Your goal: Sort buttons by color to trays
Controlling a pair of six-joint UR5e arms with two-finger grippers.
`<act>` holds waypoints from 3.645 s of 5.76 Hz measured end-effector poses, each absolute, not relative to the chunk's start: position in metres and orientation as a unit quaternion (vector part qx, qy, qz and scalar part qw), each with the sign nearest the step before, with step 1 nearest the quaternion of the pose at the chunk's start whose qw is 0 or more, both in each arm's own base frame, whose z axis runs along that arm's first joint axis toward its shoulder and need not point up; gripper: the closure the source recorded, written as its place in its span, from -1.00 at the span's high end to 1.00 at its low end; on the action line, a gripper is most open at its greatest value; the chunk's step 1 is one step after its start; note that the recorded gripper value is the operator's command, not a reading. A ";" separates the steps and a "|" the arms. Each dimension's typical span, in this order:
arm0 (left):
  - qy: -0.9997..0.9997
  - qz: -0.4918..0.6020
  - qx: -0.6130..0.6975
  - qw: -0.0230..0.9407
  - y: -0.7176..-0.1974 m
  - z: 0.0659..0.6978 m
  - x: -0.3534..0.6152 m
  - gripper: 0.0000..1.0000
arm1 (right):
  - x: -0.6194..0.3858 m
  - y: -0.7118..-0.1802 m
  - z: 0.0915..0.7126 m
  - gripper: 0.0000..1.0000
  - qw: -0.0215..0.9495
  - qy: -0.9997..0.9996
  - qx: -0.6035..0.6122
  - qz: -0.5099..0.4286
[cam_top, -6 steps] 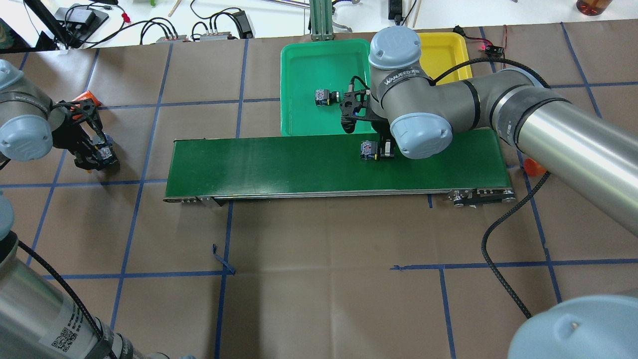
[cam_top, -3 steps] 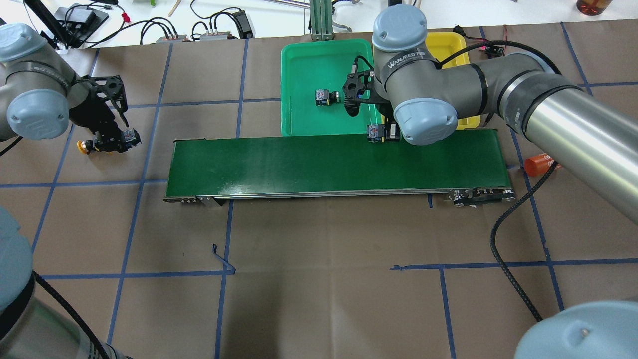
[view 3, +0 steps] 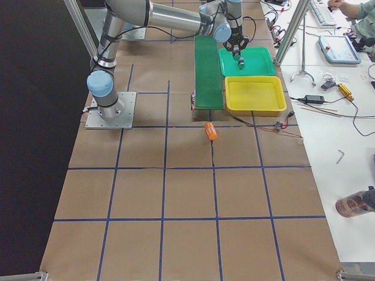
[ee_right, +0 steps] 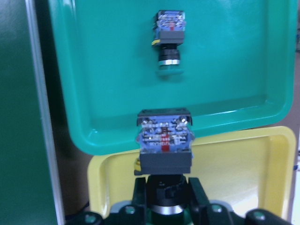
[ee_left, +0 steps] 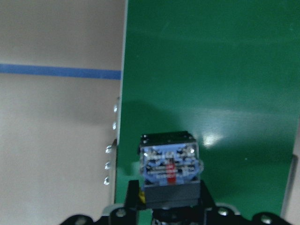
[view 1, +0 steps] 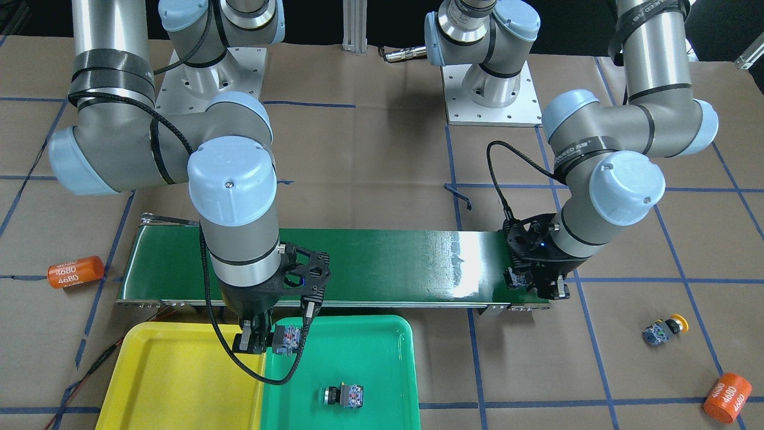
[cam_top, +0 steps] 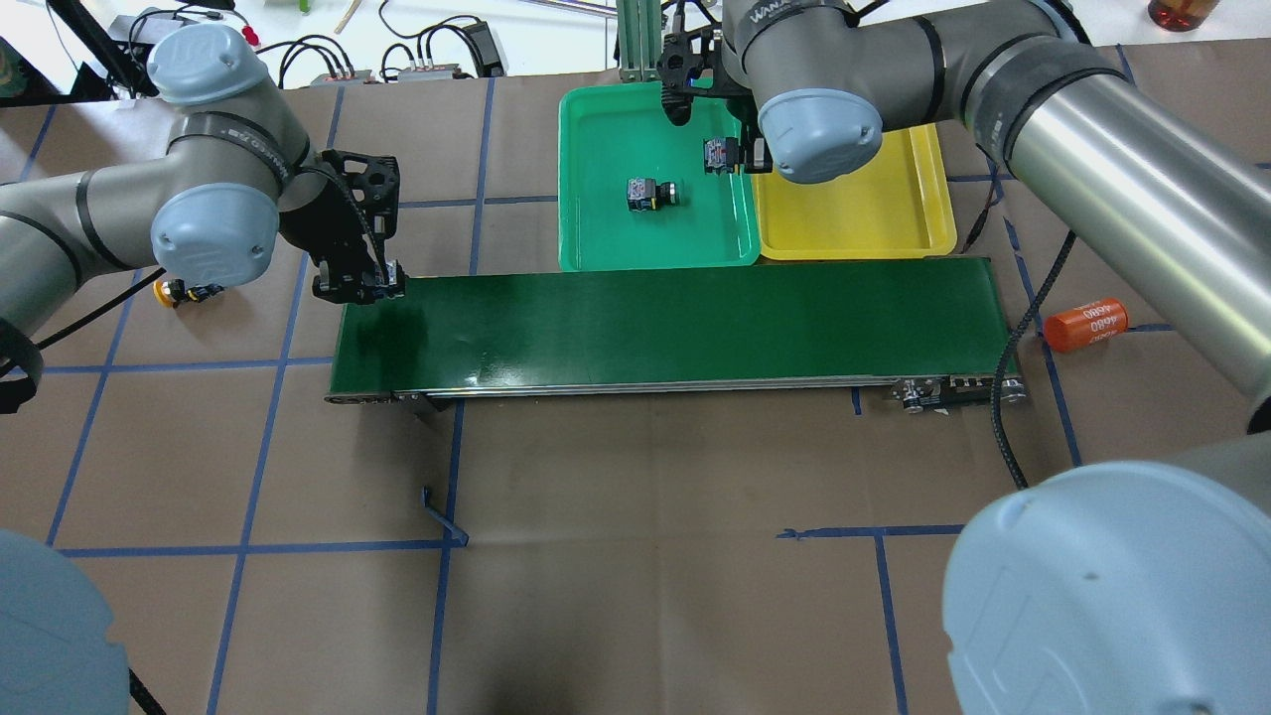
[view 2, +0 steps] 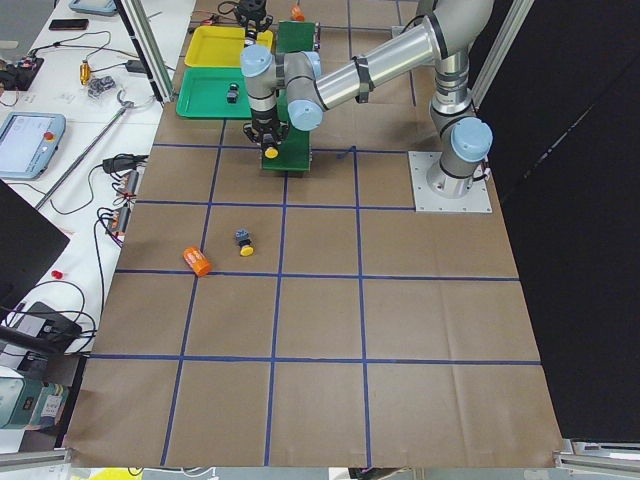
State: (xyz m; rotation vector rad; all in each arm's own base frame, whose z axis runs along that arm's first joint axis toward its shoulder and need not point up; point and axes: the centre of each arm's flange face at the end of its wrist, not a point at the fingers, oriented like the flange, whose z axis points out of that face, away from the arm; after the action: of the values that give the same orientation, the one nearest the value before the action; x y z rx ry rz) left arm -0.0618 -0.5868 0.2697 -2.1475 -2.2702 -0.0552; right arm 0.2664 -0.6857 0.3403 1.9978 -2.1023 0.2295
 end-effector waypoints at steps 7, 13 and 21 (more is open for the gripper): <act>-0.803 -0.003 -0.595 -0.008 -0.577 0.293 0.055 0.96 | 0.281 -0.719 0.334 1.00 0.065 -0.710 0.697 0.074; -0.868 -0.001 -0.496 -0.009 -0.653 0.241 0.237 0.96 | 0.268 -0.574 0.366 1.00 -0.008 -0.720 0.693 -0.038; -0.855 -0.014 -0.518 0.011 -0.671 0.185 0.242 -0.92 | 0.331 -0.527 0.269 1.00 0.003 -0.717 0.697 0.017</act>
State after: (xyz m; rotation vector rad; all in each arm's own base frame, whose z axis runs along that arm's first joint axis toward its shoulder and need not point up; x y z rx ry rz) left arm 0.2424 -0.6706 0.1853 -1.6151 -2.6681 -0.0423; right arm 0.3314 -0.5271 0.2689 2.1857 -2.2474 0.0543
